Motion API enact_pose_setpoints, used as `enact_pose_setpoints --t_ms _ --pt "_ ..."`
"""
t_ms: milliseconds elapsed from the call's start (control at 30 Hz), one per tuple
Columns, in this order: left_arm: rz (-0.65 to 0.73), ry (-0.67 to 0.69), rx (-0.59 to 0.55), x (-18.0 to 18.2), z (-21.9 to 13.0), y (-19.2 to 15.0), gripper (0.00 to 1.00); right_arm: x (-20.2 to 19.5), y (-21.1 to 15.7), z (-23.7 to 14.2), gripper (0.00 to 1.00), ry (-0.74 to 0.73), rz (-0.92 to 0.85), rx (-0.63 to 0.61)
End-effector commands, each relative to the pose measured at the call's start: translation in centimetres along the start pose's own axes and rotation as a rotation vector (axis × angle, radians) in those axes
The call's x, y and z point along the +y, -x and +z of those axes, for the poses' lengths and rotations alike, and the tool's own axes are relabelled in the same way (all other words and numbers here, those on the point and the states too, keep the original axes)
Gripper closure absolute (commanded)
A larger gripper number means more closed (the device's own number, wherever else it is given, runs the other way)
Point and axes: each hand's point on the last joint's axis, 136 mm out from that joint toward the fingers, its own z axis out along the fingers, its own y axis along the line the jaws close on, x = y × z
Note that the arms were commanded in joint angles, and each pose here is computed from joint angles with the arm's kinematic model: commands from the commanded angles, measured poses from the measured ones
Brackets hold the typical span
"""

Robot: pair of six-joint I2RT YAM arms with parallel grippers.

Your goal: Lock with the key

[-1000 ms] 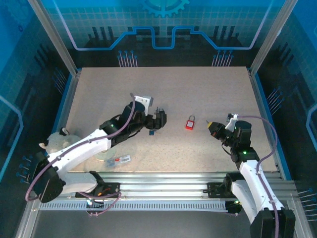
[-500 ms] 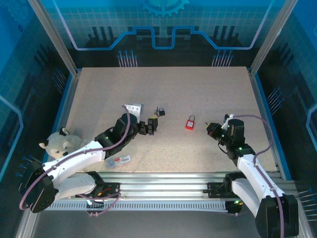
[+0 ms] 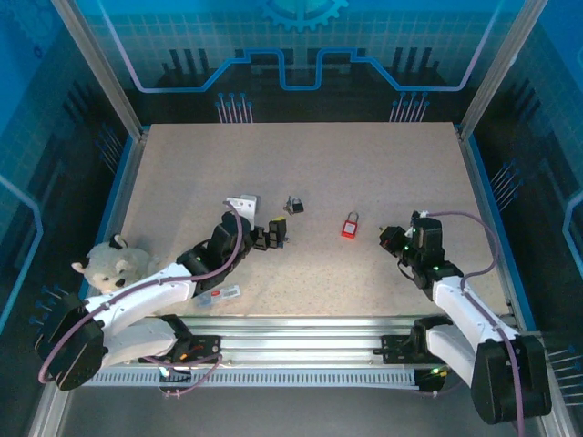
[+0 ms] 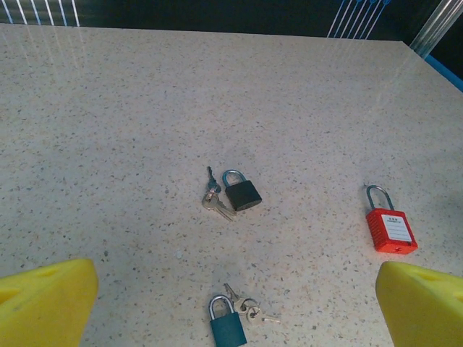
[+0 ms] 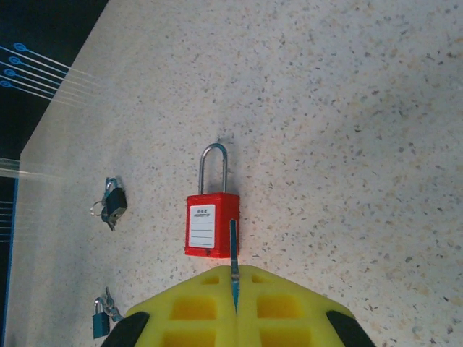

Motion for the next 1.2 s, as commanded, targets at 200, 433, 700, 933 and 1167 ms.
enact_pose_setpoints --t_ms 200,433,700,933,1167 --pt "-0.013 0.010 -0.051 0.5 -0.2 1.1 0.01 -0.7 0.0 1.5 1.00 -0.051 0.065 -0.036" --pt "-0.018 0.001 -0.047 0.3 -0.2 1.1 0.01 0.4 -0.8 3.7 1.00 -0.048 0.075 0.013" --pt "-0.017 0.004 -0.041 0.3 -0.2 0.9 0.01 1.3 -1.2 6.1 1.00 -0.031 0.085 0.023" --pt "-0.014 0.002 -0.040 0.3 -0.2 1.0 0.01 1.5 -1.5 8.0 1.00 -0.040 0.088 0.026" --pt "-0.011 0.002 -0.036 0.3 -0.2 0.9 0.01 1.4 -2.0 10.0 1.00 -0.048 0.085 0.036"
